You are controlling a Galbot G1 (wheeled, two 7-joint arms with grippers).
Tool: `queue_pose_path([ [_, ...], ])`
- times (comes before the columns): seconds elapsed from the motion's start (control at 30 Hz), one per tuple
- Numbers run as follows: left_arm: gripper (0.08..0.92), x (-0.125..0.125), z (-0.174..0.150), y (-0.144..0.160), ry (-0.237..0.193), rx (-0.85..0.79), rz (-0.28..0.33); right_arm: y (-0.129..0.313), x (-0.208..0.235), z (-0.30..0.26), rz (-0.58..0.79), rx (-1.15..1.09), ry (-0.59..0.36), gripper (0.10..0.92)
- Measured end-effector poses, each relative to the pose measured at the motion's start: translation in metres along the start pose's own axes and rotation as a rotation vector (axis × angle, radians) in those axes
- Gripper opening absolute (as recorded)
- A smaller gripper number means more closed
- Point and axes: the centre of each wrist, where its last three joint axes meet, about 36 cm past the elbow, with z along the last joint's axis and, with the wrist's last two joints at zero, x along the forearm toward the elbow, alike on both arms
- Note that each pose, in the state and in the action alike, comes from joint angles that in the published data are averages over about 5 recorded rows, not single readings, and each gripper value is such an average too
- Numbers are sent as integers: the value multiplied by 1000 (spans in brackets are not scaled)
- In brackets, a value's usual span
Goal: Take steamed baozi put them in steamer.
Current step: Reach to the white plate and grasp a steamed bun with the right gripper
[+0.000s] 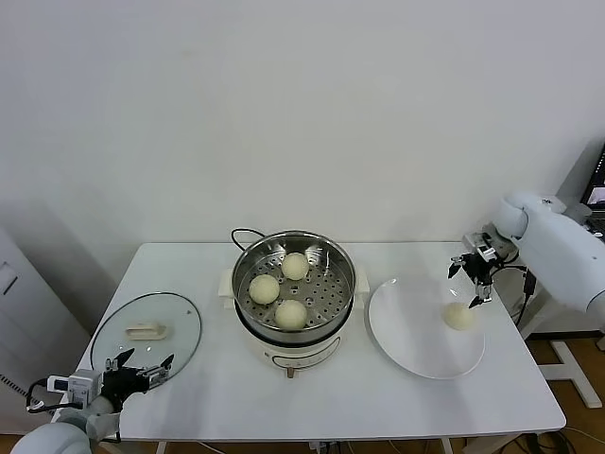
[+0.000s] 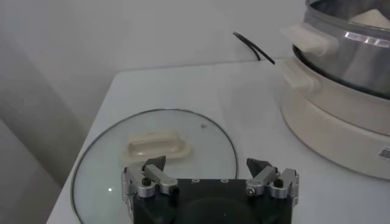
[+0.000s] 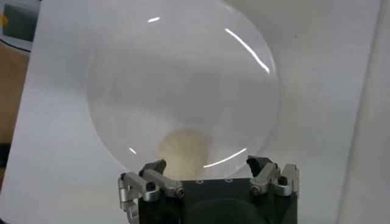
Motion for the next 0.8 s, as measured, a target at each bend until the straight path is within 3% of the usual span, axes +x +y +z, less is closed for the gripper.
queue_pose_path([
  [0.5,823,-1,1,0,2,-2,2,13,-43,1,-19,-27,4,811],
  [0.8,823,-1,3,0,6,-2,3,20,-59,5,-22,-45,18,681],
])
